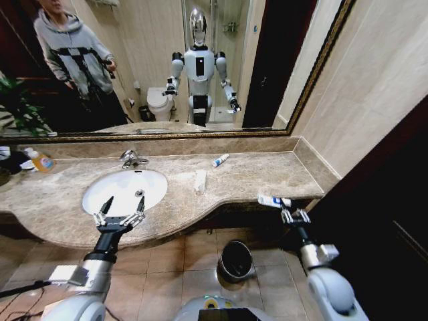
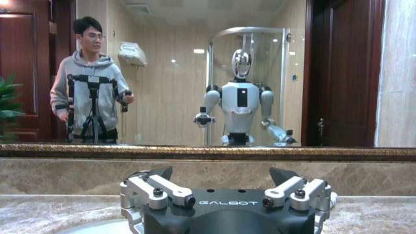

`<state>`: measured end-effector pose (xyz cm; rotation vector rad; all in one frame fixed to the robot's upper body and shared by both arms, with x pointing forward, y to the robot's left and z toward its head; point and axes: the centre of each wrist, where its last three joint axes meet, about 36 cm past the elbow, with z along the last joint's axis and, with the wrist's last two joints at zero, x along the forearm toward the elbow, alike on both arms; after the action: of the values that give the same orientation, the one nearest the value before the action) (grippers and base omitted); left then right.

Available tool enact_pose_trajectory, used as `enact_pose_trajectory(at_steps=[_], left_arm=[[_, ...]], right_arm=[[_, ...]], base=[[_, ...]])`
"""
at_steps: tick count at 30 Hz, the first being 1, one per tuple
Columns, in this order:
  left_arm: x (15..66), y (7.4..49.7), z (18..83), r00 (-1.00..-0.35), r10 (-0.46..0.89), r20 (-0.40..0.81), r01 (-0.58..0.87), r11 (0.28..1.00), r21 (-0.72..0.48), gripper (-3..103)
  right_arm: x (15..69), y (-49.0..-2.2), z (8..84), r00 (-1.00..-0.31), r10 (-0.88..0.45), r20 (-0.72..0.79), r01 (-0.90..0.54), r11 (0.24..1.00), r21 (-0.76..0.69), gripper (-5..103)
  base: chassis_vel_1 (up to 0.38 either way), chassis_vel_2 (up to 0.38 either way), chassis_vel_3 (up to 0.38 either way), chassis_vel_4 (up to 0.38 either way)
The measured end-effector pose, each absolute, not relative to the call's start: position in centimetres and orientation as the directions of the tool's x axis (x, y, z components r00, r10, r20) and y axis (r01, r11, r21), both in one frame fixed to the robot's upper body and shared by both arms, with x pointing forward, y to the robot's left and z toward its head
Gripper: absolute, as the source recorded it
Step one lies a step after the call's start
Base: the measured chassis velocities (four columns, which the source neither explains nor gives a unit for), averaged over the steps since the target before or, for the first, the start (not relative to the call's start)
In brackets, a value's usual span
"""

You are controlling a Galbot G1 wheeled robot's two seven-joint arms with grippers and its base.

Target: Pick up the trash from the sink and place it in the trash bin.

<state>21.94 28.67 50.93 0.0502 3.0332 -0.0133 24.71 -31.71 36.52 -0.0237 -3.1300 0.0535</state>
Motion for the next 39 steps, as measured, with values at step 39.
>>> enact_pose_trajectory(at_steps=[39], left_arm=[[21.9, 28.7, 50.9, -0.994, 0.032, -0.108, 0.033, 0.999, -0.007, 100]], right_arm=[[28.8, -26.0, 8.1, -0.769, -0.149, 0.622, -0.256, 0.963, -0.086, 35]], base=[[0.0, 0.0, 0.0, 0.0]])
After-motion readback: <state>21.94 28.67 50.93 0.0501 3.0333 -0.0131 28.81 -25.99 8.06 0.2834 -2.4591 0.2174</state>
